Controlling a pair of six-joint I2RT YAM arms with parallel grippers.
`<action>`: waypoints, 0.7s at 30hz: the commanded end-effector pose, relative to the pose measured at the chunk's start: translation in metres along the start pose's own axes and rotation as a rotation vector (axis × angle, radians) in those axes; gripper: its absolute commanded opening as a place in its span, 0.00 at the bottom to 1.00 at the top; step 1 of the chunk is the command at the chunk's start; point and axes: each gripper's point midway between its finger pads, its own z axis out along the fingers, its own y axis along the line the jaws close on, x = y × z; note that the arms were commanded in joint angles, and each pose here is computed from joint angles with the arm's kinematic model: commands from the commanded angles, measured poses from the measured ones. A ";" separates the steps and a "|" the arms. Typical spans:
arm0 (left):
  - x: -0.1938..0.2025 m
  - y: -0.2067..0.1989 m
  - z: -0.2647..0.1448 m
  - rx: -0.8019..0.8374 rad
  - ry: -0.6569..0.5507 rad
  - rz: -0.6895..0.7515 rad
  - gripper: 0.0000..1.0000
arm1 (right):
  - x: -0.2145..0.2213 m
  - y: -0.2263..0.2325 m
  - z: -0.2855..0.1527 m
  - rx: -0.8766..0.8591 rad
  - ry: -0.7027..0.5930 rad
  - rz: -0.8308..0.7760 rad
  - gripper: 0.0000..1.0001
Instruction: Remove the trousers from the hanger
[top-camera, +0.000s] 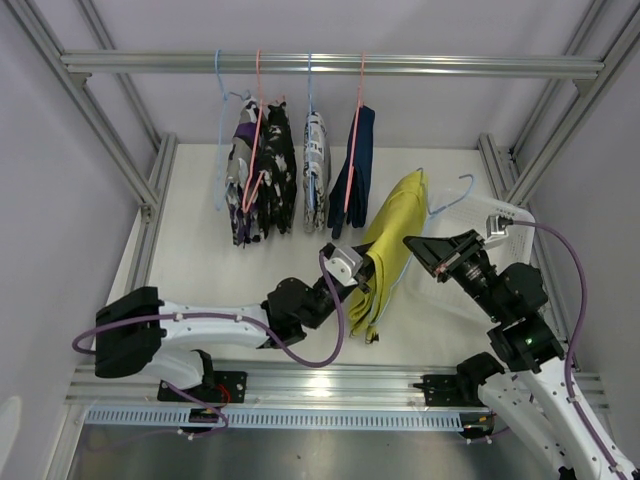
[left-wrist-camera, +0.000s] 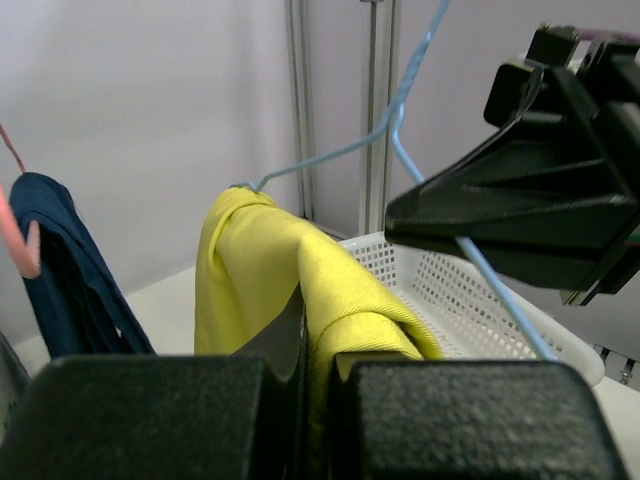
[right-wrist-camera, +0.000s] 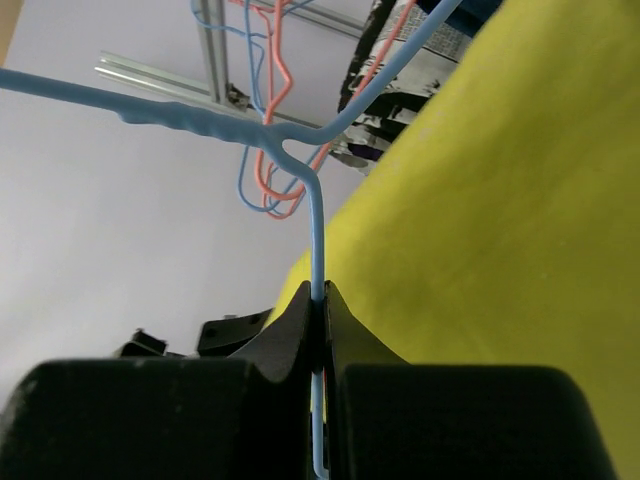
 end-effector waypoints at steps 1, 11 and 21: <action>-0.119 0.017 0.003 -0.044 -0.287 -0.087 0.01 | -0.002 -0.012 -0.002 0.026 -0.025 -0.027 0.00; -0.147 0.019 -0.008 -0.045 -0.297 -0.056 0.00 | 0.004 -0.042 -0.015 0.078 -0.037 -0.048 0.00; -0.199 0.032 -0.013 -0.064 -0.333 -0.061 0.00 | 0.023 -0.094 -0.008 0.115 -0.006 0.000 0.00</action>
